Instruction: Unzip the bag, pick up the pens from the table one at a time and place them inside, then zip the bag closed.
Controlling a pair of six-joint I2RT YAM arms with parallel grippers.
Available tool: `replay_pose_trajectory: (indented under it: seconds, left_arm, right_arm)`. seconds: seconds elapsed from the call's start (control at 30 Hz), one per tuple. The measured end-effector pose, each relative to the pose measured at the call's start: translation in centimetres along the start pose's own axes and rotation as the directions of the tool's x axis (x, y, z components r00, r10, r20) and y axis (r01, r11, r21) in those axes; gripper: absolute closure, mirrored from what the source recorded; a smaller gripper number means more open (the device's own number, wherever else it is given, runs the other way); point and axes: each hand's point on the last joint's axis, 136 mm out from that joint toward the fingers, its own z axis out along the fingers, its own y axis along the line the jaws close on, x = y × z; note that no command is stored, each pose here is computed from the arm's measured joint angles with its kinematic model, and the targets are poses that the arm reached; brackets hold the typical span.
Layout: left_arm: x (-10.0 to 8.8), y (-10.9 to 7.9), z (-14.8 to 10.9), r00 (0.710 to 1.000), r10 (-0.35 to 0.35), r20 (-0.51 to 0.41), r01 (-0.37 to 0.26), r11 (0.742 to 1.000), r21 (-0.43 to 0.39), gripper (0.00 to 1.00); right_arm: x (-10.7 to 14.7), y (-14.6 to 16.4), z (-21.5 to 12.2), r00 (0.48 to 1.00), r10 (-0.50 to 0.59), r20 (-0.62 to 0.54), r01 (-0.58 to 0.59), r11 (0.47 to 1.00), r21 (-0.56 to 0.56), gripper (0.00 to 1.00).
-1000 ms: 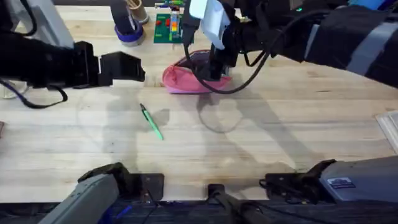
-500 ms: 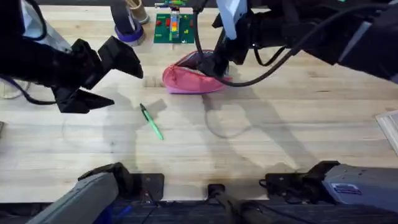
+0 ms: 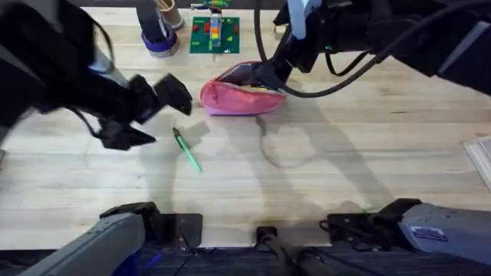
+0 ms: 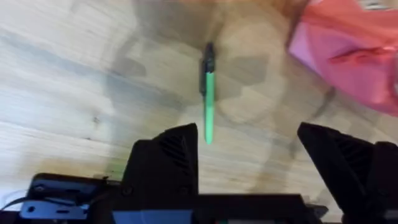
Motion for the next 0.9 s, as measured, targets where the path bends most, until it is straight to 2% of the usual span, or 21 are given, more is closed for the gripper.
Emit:
replay_pose_trajectory:
  seconds: [0.2,0.37,0.67,0.9]
  left_arm:
    - [2.0,0.9,4.4,0.998,-0.037,-0.043,0.035,0.999,-0.042,0.006]
    - [3.8,1.7,6.0,0.996,-0.06,-0.062,0.053,0.992,-0.117,0.006]
    - [3.7,2.5,6.8,0.993,-0.115,0.008,0.114,0.969,-0.22,0.006]
    - [4.0,3.1,8.6,0.988,-0.151,-0.026,0.137,0.946,-0.295,0.006]
  right_arm:
    - [0.1,-0.2,0.0,1.0,0.003,-0.001,-0.003,1.0,0.004,0.003]
    - [0.1,-0.2,0.0,1.0,0.003,-0.001,-0.003,1.0,0.004,0.005]
    - [0.1,-0.2,0.0,1.0,0.003,-0.001,-0.003,1.0,0.004,0.005]
    - [0.1,-0.2,0.0,1.0,0.003,-0.001,-0.003,1.0,0.004,0.005]
